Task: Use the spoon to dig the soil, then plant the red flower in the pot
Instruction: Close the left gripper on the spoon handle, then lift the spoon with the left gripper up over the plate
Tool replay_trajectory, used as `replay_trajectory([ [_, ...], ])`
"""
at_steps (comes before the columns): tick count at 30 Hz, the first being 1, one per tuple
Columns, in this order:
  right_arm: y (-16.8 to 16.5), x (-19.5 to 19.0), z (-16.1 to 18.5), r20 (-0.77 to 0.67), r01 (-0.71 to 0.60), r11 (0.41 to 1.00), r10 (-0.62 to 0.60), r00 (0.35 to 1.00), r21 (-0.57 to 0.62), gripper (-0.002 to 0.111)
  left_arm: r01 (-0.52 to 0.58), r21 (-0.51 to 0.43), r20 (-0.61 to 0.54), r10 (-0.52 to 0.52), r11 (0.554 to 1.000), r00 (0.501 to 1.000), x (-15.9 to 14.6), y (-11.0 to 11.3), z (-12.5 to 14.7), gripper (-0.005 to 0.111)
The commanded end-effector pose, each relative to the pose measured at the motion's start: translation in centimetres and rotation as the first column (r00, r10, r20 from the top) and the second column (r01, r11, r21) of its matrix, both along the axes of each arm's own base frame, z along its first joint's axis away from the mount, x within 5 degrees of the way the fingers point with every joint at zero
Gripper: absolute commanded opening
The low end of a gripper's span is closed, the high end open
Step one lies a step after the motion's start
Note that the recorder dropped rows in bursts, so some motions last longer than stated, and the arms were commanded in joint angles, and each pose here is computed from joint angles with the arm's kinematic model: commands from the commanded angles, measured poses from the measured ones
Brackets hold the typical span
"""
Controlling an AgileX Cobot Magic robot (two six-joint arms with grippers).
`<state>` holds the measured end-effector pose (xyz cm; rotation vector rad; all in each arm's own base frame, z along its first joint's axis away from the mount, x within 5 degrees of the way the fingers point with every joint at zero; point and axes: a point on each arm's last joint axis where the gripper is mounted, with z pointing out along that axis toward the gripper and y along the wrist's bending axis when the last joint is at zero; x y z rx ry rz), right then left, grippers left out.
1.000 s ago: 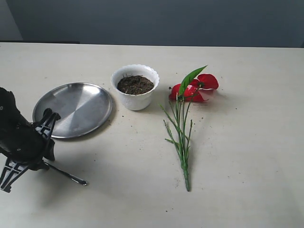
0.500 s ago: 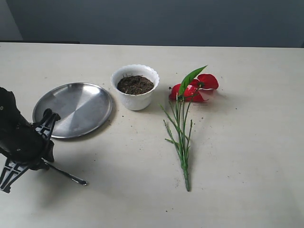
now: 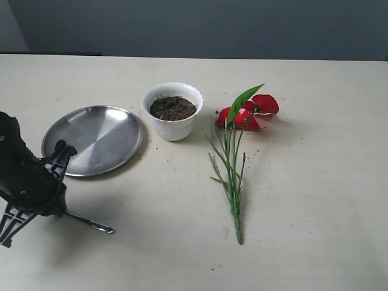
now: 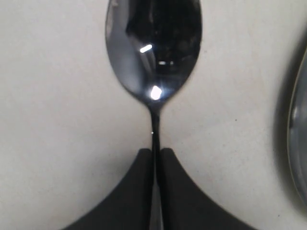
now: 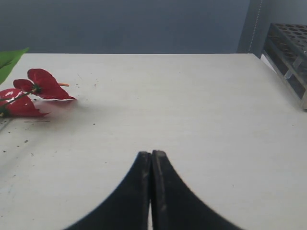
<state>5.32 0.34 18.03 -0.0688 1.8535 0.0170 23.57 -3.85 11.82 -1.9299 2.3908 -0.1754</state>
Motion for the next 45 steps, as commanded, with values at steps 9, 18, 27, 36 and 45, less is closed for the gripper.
replay_trajectory([
  [9,0.0,0.0,0.0,0.009,0.002,1.0,-0.002,1.0,-0.003,-0.001,0.013,0.004,-0.044,-0.013,1.0,0.999,-0.8,-0.2,0.2,0.0],
  [18,0.0,0.0,0.0,0.009,0.002,1.0,-0.002,1.0,-0.003,-0.001,0.042,0.015,0.069,-0.043,0.999,0.997,-0.2,-0.1,2.6,0.0],
  [27,0.0,0.0,0.0,0.009,0.002,1.0,-0.002,1.0,-0.003,-0.001,0.089,0.106,0.274,-0.115,0.99,0.955,0.2,0.7,5.6,0.0],
  [36,0.0,0.0,0.0,0.009,0.002,1.0,-0.002,1.0,-0.003,-0.001,0.072,0.167,0.435,-0.139,0.983,0.89,-0.1,1.3,8.7,0.0],
  [45,0.0,0.0,0.0,0.009,0.002,1.0,-0.002,1.0,-0.003,-0.001,0.027,0.255,0.601,-0.18,0.967,0.778,-0.8,3.6,12.5,0.0],
])
